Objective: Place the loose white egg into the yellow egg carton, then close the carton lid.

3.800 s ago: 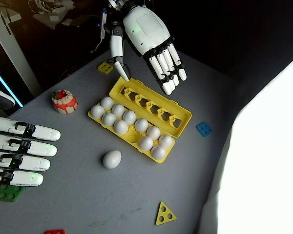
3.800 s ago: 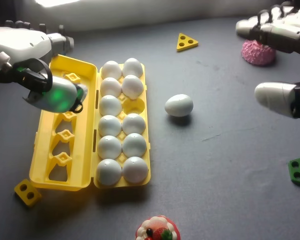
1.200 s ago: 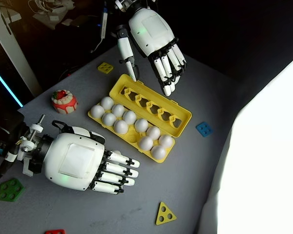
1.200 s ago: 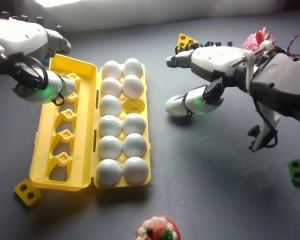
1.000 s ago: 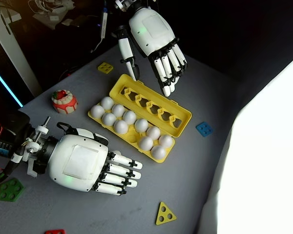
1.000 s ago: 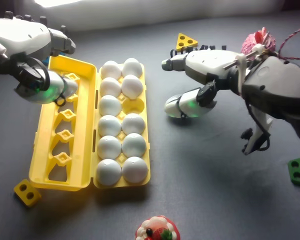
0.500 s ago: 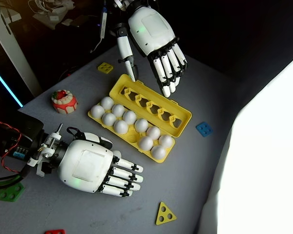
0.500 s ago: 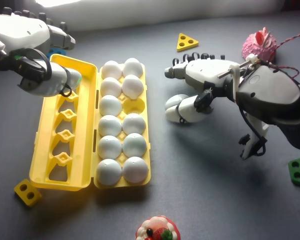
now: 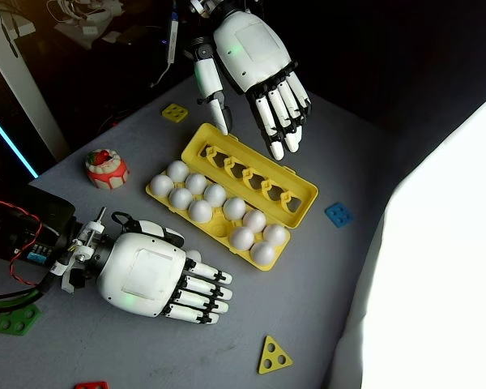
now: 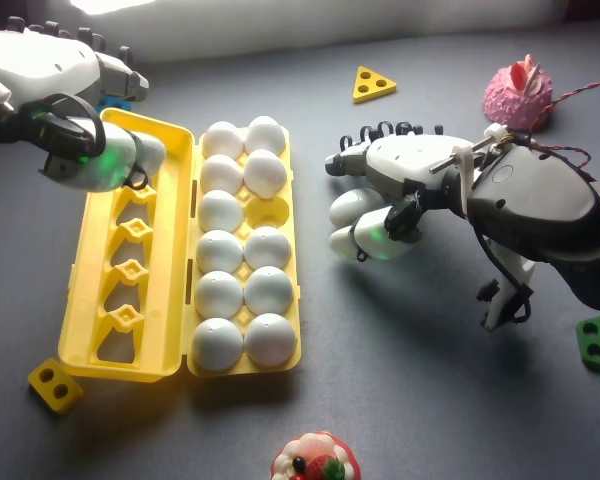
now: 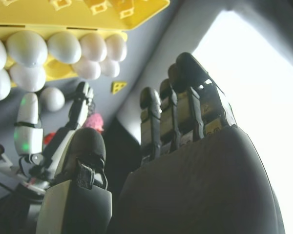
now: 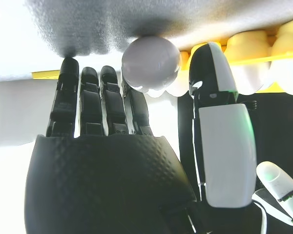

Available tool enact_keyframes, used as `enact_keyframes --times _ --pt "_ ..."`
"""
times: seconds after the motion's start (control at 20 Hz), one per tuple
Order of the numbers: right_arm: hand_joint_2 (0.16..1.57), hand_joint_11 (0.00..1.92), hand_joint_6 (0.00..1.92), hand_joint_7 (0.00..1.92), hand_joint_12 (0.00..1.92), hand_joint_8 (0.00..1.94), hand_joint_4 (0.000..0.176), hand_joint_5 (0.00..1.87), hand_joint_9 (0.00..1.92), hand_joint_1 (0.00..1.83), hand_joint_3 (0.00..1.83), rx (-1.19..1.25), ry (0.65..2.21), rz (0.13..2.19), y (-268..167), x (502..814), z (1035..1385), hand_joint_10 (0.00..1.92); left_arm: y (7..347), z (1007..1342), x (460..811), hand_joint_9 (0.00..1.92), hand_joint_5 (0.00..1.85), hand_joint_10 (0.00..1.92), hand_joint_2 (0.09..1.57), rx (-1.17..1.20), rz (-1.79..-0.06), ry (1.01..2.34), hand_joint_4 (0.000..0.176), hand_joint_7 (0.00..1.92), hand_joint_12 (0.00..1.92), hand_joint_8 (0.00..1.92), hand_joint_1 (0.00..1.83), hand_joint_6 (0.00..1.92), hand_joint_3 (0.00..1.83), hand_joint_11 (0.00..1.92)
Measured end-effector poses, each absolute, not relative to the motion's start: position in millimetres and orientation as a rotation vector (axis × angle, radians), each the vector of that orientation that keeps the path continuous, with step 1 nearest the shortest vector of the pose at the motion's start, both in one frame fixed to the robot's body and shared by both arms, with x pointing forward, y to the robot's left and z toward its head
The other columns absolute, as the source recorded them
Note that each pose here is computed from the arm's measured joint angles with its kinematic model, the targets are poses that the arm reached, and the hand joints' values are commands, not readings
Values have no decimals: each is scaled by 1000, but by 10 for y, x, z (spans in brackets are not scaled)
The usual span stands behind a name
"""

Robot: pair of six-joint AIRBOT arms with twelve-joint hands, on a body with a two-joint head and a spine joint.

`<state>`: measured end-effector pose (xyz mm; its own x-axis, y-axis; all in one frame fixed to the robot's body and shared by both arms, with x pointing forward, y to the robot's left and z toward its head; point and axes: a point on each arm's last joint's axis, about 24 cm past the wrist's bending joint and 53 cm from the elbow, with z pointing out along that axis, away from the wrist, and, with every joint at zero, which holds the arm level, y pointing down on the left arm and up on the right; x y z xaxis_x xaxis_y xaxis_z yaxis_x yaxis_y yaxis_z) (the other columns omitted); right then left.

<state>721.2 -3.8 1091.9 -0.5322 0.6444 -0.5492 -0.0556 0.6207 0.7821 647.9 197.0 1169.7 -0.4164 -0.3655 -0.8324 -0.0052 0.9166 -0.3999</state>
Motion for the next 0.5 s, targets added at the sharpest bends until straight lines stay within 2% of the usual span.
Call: enact_keyframes --times 0.05,0.15,0.25,0.35,0.4,0.5 --pt "1101 0 1 90 100 2 0 226 16 827 0 458 1941 970 -35 7207 10911 0 1970 11697 6480 184 303 730 1361 -265 -405 1969 37 336 1515 16 389 1 1 0" --pt "1074 0 17 105 527 3 0 275 36 841 0 441 1950 965 -21 7195 10898 9 1970 11697 6480 234 364 635 1345 -265 -405 1969 23 419 1517 13 413 12 0 0" --pt "1076 0 30 110 371 2 0 324 26 879 0 423 1948 957 -20 7196 10904 3 1977 11699 6488 277 382 547 1313 -265 -406 1968 24 412 1505 3 498 9 0 6" --pt "1081 0 42 135 480 3 0 370 36 877 0 421 1948 953 -39 7206 10906 6 1980 11699 6489 276 369 533 1331 -266 -405 1968 24 404 1517 4 444 2 0 0" --pt "1087 0 46 145 496 6 0 382 33 864 2 421 1949 954 -37 7204 10904 4 1981 11699 6489 268 368 528 1332 -266 -404 1968 32 399 1517 2 437 2 0 0" --pt "1087 0 54 144 414 2 0 404 16 898 2 414 1949 950 -37 7204 10905 6 1977 11699 6488 302 376 537 1322 -265 -406 1968 32 422 1513 11 476 5 0 0"
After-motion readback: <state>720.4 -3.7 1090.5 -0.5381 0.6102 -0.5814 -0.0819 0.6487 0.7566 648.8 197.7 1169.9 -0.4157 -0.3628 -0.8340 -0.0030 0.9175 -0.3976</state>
